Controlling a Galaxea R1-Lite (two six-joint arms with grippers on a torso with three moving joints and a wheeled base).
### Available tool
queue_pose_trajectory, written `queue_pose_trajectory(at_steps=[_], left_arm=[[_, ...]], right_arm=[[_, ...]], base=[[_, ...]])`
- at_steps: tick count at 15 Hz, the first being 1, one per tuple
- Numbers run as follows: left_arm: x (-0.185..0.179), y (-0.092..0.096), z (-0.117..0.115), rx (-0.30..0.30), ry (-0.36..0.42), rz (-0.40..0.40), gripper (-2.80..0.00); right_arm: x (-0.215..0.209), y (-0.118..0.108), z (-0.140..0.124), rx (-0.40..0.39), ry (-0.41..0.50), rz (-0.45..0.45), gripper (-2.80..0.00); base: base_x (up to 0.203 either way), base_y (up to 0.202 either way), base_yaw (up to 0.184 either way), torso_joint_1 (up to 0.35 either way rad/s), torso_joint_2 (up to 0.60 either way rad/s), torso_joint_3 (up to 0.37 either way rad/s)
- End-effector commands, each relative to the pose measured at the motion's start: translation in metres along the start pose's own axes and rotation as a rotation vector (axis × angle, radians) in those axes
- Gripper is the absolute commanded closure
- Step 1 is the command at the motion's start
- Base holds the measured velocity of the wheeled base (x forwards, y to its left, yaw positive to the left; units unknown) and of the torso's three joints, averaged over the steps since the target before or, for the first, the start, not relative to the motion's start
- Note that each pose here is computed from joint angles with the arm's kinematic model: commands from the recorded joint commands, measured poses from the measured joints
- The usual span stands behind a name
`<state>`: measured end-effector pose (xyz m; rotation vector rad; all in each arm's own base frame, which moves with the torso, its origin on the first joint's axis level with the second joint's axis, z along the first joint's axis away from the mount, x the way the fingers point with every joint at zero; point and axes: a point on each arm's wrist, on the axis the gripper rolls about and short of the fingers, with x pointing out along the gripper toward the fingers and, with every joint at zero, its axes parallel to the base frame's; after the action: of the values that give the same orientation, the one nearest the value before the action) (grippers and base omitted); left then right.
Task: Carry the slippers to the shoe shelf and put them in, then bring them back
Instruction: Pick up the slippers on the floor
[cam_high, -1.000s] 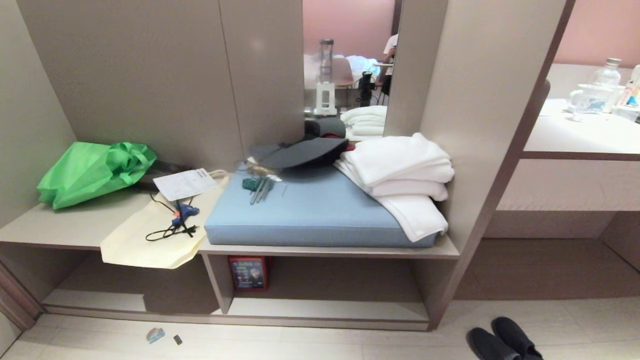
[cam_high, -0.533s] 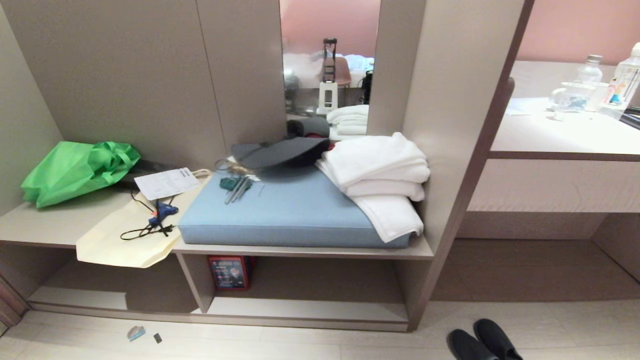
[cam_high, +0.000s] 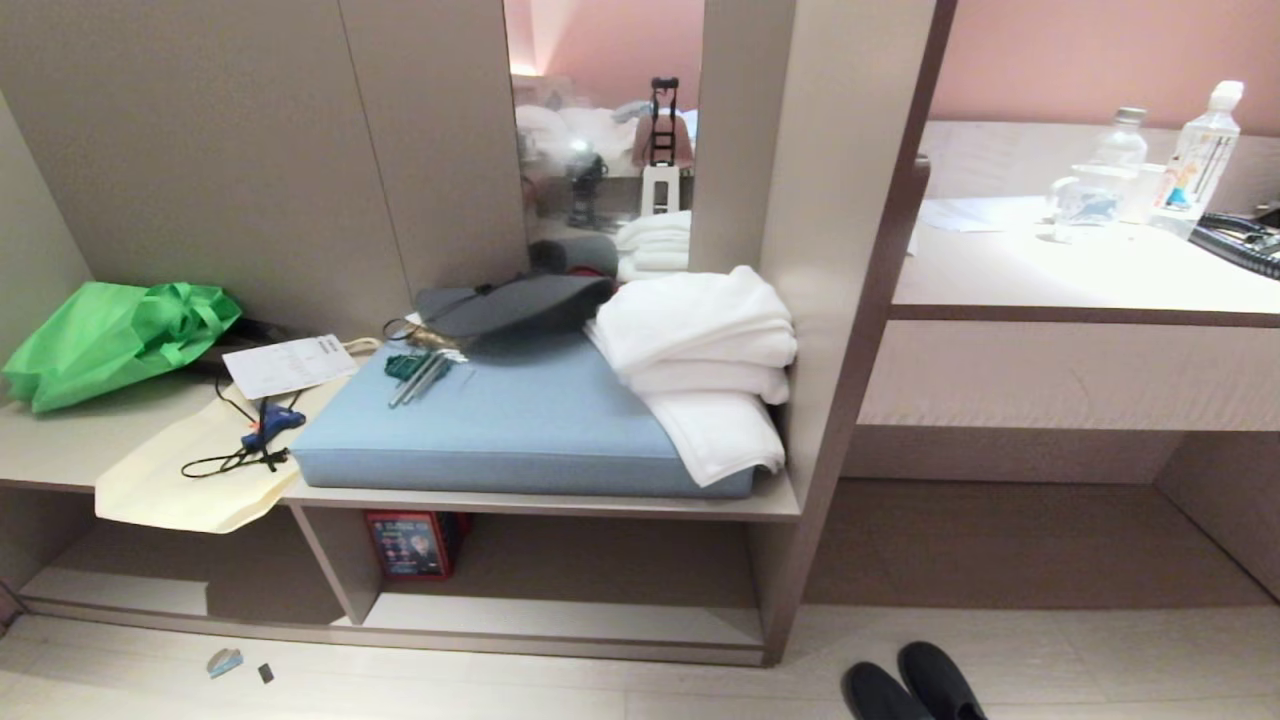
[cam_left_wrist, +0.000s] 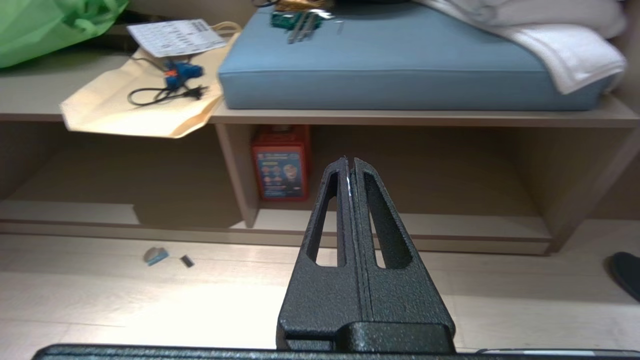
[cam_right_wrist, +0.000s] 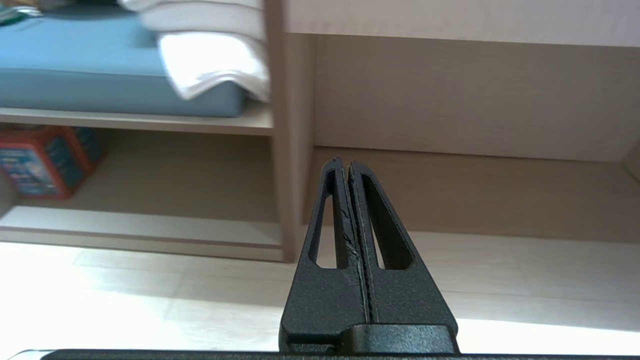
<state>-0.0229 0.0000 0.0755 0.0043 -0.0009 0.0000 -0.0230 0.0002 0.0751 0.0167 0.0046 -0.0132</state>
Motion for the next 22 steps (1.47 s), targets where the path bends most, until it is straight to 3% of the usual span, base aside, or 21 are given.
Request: queue_pose_trajectory(at_steps=[1,12,22], left_arm=[[0.0001,0.0,0.0,0.0,0.001,0.0,0.0],[0.0001,0.0,0.0,-0.003,0.001,0.0,0.0],[0.0001,0.0,0.0002,-0.003,-0.001,0.0,0.0]], right_arm=[[0.0001,0.0,0.0,0.0,0.001,0.0,0.0],[0.0001,0.0,0.0,0.0,0.001,0.001,0.0],[0.0001,0.0,0.0,-0.001,0.001,0.001,0.0]], base=[[0.0,-0.195,0.003,0.007,0.0,0.002],[0.0,-0.189,0.001,0.002,0.0,0.003],[0.0,-0.007,0.0,0.002,0.0,-0.093]])
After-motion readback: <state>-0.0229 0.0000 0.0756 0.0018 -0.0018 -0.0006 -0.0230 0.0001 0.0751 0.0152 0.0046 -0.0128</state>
